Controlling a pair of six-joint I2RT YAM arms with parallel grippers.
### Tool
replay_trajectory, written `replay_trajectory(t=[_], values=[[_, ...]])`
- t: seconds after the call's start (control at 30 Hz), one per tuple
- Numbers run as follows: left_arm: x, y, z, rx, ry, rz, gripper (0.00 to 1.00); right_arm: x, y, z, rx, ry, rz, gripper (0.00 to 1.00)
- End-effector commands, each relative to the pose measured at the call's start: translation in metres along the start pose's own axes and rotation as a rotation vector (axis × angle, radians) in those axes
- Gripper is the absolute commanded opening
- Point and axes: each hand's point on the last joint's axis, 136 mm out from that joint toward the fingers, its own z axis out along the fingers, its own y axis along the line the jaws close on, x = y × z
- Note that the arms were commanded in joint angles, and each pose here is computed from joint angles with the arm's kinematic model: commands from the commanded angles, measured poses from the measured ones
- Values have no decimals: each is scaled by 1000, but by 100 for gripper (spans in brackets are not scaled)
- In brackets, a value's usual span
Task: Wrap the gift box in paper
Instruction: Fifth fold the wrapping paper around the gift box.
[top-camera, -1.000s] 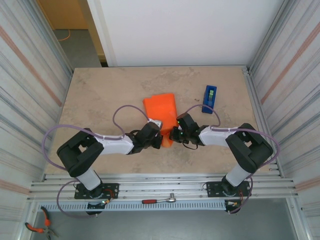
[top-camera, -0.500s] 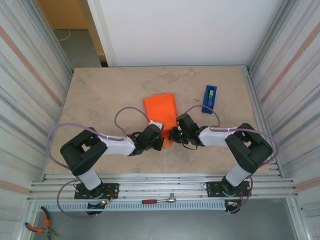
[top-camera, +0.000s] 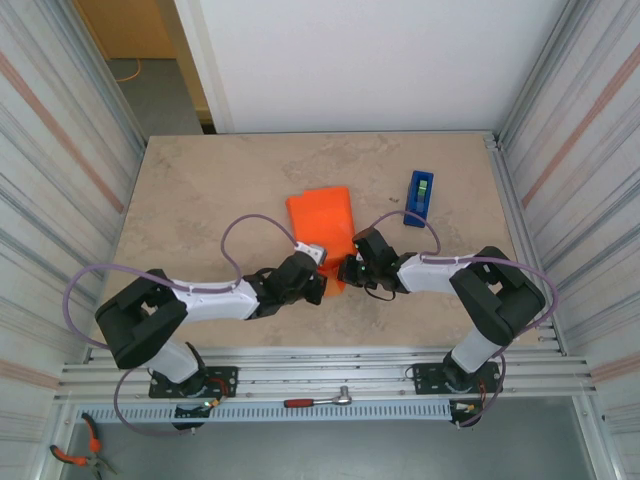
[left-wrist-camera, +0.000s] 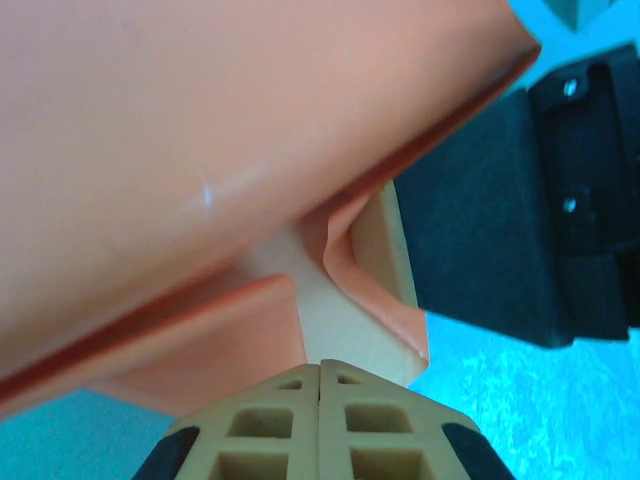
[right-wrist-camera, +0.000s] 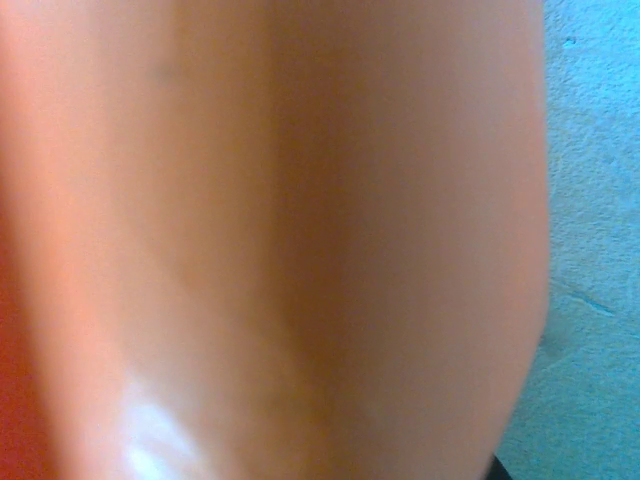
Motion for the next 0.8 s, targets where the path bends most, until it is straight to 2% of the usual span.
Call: replay_trajectory(t=[0.0, 0.4, 0.63, 0.7, 0.77], values=[[12, 8, 1, -31, 12, -17, 1, 10, -7, 4, 17, 23, 20, 0], [37, 14, 24, -71, 72, 9, 0, 9, -2, 1, 9, 25, 15, 0], [18, 14, 0, -76, 18, 22, 1, 4, 5, -12, -7, 2, 9, 0], [7, 14, -10, -79, -7, 32, 6, 2, 5, -18, -3, -7, 4, 0], [-5, 16, -22, -88, -29, 40, 18, 1, 3, -25, 4, -18, 1, 0]])
